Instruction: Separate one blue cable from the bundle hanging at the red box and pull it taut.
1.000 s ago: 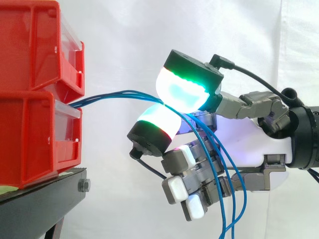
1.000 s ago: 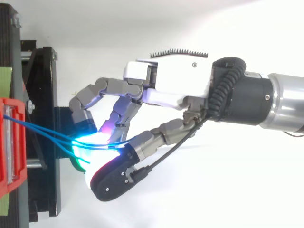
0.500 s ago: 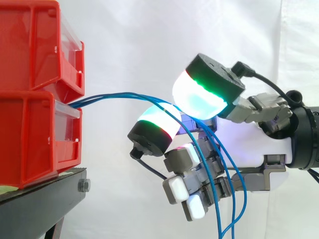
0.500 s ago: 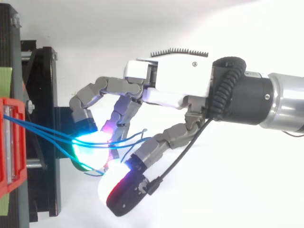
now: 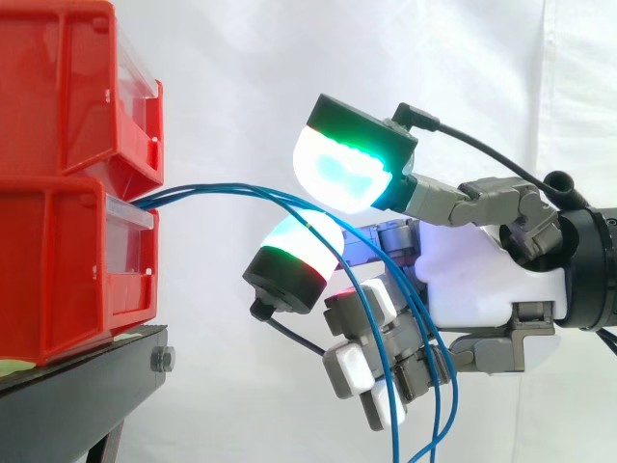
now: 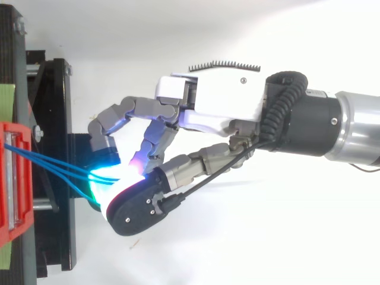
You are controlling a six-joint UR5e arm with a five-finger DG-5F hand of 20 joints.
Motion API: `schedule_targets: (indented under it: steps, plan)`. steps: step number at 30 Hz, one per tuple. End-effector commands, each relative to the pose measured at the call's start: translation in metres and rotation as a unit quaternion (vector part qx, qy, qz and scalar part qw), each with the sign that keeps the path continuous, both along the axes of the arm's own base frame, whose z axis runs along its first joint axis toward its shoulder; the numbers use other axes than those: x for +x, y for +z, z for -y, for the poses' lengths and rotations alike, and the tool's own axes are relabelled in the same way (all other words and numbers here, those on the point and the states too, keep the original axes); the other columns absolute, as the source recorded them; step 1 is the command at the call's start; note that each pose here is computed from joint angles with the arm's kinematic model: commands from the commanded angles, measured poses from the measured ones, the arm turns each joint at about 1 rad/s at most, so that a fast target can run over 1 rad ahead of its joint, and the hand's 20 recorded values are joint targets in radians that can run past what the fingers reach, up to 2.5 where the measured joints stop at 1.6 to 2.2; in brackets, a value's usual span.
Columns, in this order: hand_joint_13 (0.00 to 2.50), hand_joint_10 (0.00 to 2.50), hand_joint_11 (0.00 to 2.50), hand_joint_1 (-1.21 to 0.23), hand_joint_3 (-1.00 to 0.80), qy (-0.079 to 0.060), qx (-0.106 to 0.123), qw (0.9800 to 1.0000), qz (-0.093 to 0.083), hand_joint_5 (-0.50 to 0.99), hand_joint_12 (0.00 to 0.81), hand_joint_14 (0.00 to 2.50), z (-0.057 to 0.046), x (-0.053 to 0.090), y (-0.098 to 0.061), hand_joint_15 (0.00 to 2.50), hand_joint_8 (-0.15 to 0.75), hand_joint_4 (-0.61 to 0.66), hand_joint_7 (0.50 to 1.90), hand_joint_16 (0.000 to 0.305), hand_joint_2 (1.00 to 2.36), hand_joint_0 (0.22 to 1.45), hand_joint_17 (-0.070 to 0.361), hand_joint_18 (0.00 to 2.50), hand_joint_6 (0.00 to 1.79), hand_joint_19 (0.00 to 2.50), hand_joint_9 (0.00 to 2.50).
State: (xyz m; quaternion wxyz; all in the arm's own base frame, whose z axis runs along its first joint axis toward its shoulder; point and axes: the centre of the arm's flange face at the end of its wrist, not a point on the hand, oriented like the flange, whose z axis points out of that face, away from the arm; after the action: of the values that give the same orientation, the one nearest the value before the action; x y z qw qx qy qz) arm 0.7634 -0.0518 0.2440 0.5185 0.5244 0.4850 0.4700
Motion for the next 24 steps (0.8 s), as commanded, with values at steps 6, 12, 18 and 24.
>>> schedule_targets:
  steps: [6,12,18,24]
  plan:
    - [1.06,0.02,0.92,-0.7,-0.33,-0.001,0.0,1.0,0.001,-0.17,0.412,0.02,0.0025,0.0001,0.0003,0.58,0.36,0.17,1.18,0.055,1.01,0.6,0.124,1.0,0.81,0.56,1.08]
    - [0.96,0.02,0.87,-0.29,-0.5,-0.001,-0.003,1.0,0.001,-0.15,0.4,0.02,0.0025,0.0001,0.0003,0.56,0.336,0.14,1.16,0.052,1.0,0.59,0.117,0.91,0.78,0.61,1.07]
    - [0.93,0.02,0.85,-0.4,-0.38,-0.001,-0.011,0.9999,0.0,-0.13,0.399,0.02,0.0025,-0.0001,0.0001,0.56,0.333,0.16,1.22,0.052,1.01,0.63,0.118,0.88,0.71,0.63,1.05]
    - [0.95,0.02,0.85,-0.57,-0.25,0.0,-0.012,0.9999,0.0,-0.13,0.417,0.02,0.0013,0.0002,0.0003,0.55,0.35,0.19,1.25,0.056,1.01,0.61,0.127,0.91,0.67,0.59,1.05]
